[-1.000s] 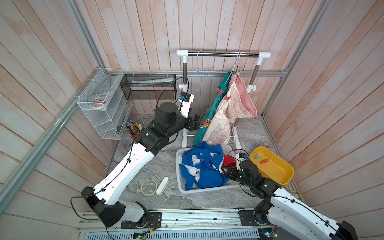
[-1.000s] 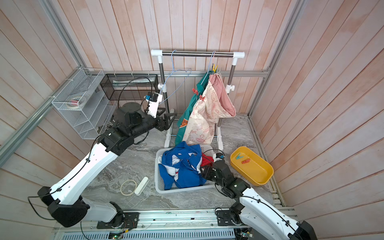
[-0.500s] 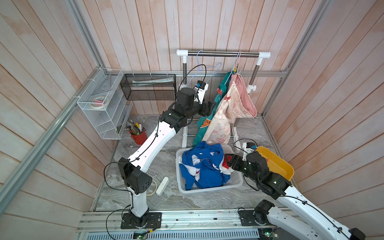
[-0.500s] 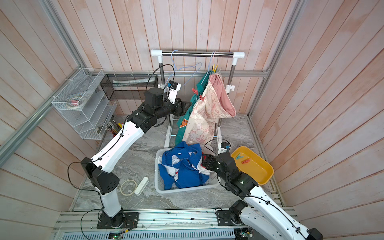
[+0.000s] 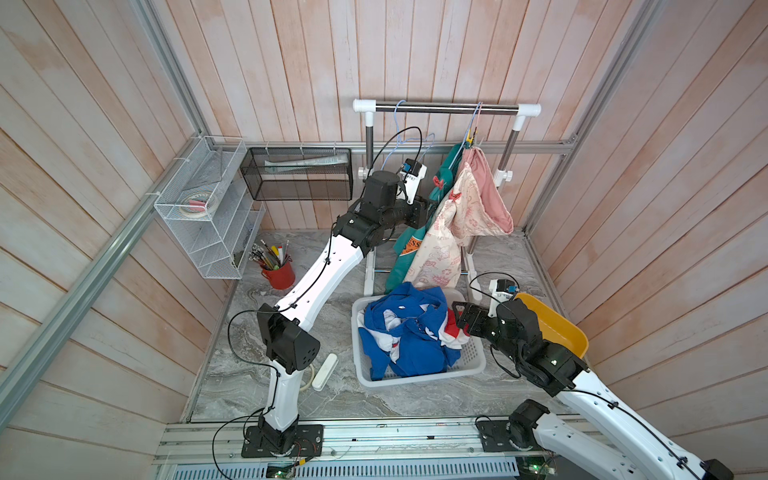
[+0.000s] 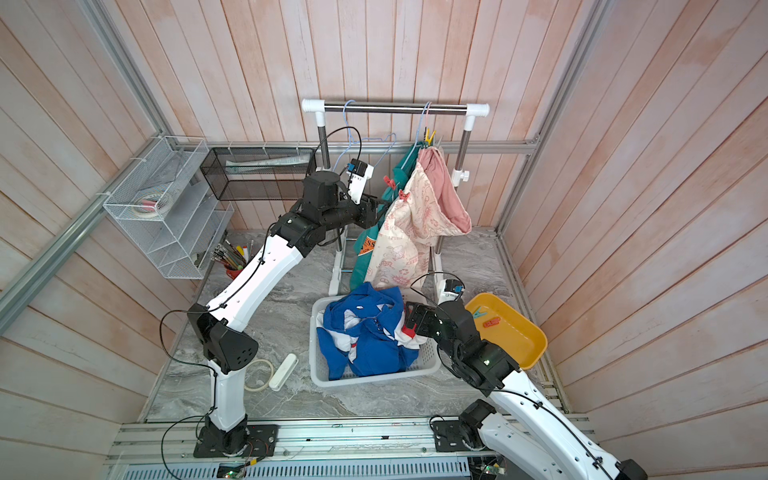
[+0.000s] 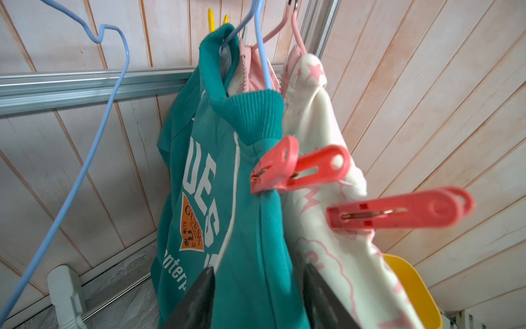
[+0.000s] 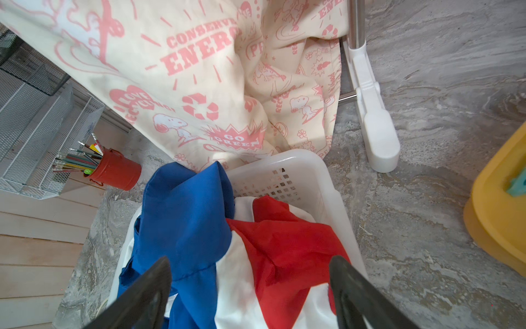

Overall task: Remove the clothespins securing jackets to the hanger
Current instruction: Pick up the hanger from the clothesline.

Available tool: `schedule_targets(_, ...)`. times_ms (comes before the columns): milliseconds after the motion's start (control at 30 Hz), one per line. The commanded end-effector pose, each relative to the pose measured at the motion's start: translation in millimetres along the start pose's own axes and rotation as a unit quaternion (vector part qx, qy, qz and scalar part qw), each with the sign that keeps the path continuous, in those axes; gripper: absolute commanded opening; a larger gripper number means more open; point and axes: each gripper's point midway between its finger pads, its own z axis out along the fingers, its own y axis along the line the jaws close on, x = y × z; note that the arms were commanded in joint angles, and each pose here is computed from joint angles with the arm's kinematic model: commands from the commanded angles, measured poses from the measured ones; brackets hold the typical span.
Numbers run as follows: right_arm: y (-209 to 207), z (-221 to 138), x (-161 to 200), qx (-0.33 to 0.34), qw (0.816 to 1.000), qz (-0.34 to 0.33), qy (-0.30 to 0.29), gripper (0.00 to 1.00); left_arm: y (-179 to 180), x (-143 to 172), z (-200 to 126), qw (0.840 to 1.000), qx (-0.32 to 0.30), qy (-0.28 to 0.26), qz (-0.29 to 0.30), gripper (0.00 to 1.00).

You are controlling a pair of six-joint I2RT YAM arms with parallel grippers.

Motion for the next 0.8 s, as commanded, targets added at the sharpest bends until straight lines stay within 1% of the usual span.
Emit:
schedule_targets(0,-3,-6,-11,0.01,1.0,-0.009,-0.011,0.88,-1,4,7,1.0,0.013,0.008,-0.005,0.4)
schedule_targets(67,-3,-7,-14,0.01,1.0,-0.009,-0.015,0.88,0,2,7,1.0,0.012,0.006,-0.003,0.29)
schedule_targets(133,-4,-9,-17,0.012,1.0,-0.009,-0.018,0.88,1,-4,5,1.0,0.009,-0.002,-0.004,0.14)
schedule_targets(167,-4,-9,-17,0.011,1.0,-0.01,-0.019,0.88,3,-9,3,1.0,0.005,-0.008,-0.004,0.08)
schedule_targets(200,-4,-10,-18,0.011,1.0,-0.01,-0.02,0.89,3,-17,-1,1.0,-0.001,-0.018,-0.002,0.03)
schedule_targets(233,-5,-10,-19,0.011,1.0,-0.01,-0.021,0.89,4,-24,-6,1.0,-0.007,-0.029,0.0,0.0)
schedule_targets(433,-5,-9,-20,0.009,1.0,-0.008,-0.021,0.89,5,-78,-43,0.992,-0.047,-0.117,0.005,0.0)
schedule_targets(533,-5,-8,-19,0.008,1.0,-0.008,-0.02,0.89,2,-98,-58,0.987,-0.055,-0.149,0.011,0.0)
schedule_targets(633,-3,-8,-20,0.004,1.0,-0.008,-0.02,0.89,-1,-110,-68,0.985,-0.056,-0.163,0.018,0.0)
schedule_targets(767,-2,-10,-22,0.004,1.0,-0.008,-0.024,0.89,-4,-118,-82,0.984,-0.062,-0.167,0.025,0.0)
